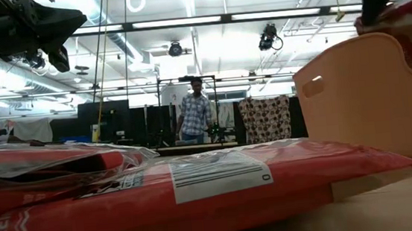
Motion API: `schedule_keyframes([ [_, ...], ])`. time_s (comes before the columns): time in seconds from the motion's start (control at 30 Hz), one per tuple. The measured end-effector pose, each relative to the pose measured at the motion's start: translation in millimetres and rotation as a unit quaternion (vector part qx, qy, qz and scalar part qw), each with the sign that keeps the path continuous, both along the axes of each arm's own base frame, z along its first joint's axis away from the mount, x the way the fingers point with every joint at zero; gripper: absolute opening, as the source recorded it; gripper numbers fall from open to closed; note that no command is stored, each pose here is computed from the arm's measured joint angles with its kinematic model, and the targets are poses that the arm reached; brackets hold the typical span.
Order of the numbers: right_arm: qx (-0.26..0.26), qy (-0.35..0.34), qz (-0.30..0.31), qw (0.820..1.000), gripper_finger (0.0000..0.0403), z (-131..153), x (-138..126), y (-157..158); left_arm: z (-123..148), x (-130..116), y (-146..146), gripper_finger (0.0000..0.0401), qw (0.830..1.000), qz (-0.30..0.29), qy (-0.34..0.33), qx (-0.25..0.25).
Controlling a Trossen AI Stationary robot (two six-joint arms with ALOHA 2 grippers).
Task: Sort popcorn bags into baskets
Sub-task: Put the popcorn bag into the orange bin
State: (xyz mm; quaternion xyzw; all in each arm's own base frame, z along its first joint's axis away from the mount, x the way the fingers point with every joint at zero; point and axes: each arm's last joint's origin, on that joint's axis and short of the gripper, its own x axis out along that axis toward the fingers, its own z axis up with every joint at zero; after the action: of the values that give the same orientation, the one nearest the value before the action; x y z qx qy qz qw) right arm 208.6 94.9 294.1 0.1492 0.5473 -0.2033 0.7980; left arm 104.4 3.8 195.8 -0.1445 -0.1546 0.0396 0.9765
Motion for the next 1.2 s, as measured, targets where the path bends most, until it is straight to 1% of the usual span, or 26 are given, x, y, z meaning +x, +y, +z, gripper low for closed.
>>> schedule_keyframes([
  [0.1,0.007,-0.007,-0.001,1.000,0.0007,4.7,0.4,-0.2,0.0,0.0,0.0,0.0036,1.000,0.000,0.000,0.000],
  [0.2,0.031,0.013,0.001,0.999,0.0007,9.5,-2.3,0.0,0.1,0.0,0.0,0.0036,1.000,0.000,0.000,0.000],
  [0.4,0.082,0.084,0.068,0.991,0.0007,11.6,-9.7,0.5,0.1,0.0,0.0,0.0036,1.000,0.000,0.000,0.000],
  [0.43,0.092,0.092,0.068,0.989,0.0007,11.4,-10.0,-0.2,0.1,0.0,0.0,0.0036,1.000,0.000,0.000,0.000],
  [0.5,0.103,0.099,0.050,0.989,0.0007,11.2,-9.7,-3.4,0.1,0.0,0.0,0.0036,1.000,0.000,0.000,0.000],
  [0.57,0.103,0.105,0.024,0.989,0.0007,10.9,-9.5,-7.6,0.1,0.0,0.0,0.0036,1.000,0.000,0.000,0.000],
  [0.63,0.090,0.108,-0.003,0.990,0.0007,10.7,-10.0,-12.2,0.1,0.0,0.0,0.0036,1.000,0.000,0.000,0.000],
  [0.73,0.059,0.082,-0.051,0.994,0.0008,9.2,-6.7,-17.3,0.1,0.0,0.0,0.0036,1.000,0.000,0.000,0.000],
  [0.8,0.043,0.062,-0.070,0.995,0.0014,6.1,-1.2,-20.0,0.1,0.0,0.0,0.0036,1.000,0.000,0.000,0.000],
  [0.9,0.037,0.052,-0.064,0.996,0.0033,0.3,7.8,-21.6,0.1,0.0,0.0,0.0036,1.000,0.000,0.000,0.000],
  [1.07,0.029,0.057,-0.047,0.997,0.0084,-6.8,20.5,-28.8,0.1,0.0,0.0,0.0036,1.000,0.000,0.000,0.000],
  [1.13,0.033,0.038,-0.041,0.998,0.0100,-6.0,25.8,-31.9,0.2,0.0,0.0,0.0036,1.000,0.000,0.000,0.000],
  [1.2,0.040,-0.007,-0.020,0.999,0.0111,-2.9,35.4,-32.7,-0.1,0.0,0.0,0.0036,1.000,0.000,0.000,0.000],
])
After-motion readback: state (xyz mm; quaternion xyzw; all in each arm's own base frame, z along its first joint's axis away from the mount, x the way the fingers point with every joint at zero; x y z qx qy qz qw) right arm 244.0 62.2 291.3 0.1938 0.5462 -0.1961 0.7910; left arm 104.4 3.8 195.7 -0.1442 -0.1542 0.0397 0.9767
